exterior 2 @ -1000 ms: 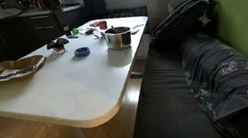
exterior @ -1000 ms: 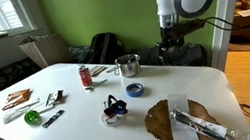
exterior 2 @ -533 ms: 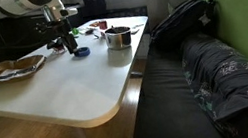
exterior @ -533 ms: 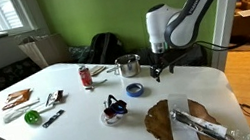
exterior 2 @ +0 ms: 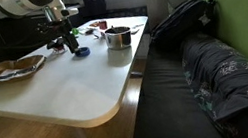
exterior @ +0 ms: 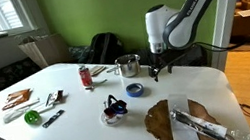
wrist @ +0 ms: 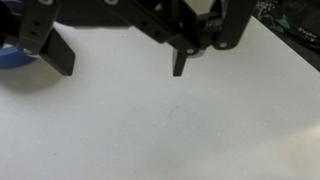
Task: Put the blue masking tape in the silver pot
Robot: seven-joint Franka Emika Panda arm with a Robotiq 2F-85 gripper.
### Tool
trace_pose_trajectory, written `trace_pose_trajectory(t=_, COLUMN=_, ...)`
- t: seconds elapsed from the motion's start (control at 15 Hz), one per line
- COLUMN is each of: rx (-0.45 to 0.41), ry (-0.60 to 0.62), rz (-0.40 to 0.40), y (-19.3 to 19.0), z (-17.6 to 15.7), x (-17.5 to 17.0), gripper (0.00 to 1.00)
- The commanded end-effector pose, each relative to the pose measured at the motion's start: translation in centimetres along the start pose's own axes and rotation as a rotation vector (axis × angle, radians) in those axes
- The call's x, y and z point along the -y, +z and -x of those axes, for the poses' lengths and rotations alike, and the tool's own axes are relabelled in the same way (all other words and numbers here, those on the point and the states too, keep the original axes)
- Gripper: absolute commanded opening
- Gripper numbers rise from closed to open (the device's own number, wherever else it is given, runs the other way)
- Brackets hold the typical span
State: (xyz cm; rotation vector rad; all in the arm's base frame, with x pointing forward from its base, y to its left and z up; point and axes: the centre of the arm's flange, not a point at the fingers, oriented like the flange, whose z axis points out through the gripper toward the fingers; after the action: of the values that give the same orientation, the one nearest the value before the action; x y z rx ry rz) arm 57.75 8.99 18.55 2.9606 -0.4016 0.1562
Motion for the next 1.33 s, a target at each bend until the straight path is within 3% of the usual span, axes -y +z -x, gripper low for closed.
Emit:
trace_pose_trajectory(t=0.0, rx=-0.111, ry=0.095, rz=-0.141, y=2.0, z=-1.7, x=2.2, gripper=1.00)
trace_pose_trajectory(t=0.2, rx=-0.178, ry=0.170, rz=-0.278, y=3.6, z=-2.9, x=4.6, gripper=1.00)
trace_pose_trajectory(t=0.47, rx=-0.227, ry=0.198, rz=-0.338, y=6.2, z=-3.2, x=7.1, gripper=1.00)
trace_pose_trajectory(t=0.53, rx=-0.244, ry=0.194, rz=-0.346, y=6.6, z=-3.4, x=7.5, gripper=0.77)
trace_pose_trajectory(t=0.67, rx=-0.273, ry=0.180, rz=-0.356, y=7.2, z=-3.6, x=8.2, gripper=0.66)
trace_pose_trajectory(t=1.13, rx=-0.357, ry=0.092, rz=-0.353, y=6.1, z=-4.3, x=8.8, gripper=0.11)
trace_pose_trajectory(t=1.27, rx=-0.406, ry=0.076, rz=-0.388, y=4.6, z=-4.4, x=8.7, gripper=0.00)
